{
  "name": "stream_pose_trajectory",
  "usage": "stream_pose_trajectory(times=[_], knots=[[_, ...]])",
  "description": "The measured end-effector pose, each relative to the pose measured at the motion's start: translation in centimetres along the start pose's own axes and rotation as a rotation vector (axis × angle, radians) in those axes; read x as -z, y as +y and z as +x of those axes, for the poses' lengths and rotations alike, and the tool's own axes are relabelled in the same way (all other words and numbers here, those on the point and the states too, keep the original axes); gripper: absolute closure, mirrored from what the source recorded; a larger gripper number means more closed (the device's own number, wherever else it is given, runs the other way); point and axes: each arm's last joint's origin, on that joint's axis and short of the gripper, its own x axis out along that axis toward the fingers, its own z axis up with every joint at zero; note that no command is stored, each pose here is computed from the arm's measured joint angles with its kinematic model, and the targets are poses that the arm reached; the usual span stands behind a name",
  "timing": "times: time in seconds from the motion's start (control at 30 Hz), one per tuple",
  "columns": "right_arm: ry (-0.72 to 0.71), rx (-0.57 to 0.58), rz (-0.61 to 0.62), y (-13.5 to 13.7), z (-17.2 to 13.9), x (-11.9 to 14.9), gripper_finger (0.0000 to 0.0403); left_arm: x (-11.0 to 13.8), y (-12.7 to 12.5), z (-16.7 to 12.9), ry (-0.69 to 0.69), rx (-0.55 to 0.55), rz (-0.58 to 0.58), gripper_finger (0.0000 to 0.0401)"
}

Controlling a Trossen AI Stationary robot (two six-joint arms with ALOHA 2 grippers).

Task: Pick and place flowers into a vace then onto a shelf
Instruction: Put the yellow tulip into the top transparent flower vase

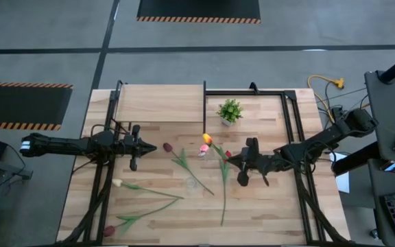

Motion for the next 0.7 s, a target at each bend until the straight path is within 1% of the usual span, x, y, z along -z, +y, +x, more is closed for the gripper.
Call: stream_pose_trajectory(times=[0.17,0.7], knots=[[-0.048,-0.021,-0.041,0.2,-0.1,-0.6,0.0390,0.0,0.0,0.0,0.000,0.000,0.000,0.0401],[-0.131,-0.050,-0.059,-0.2,-1.8,-2.2,0.0390,0.0,0.0,0.0,0.000,0.000,0.000,0.0401]])
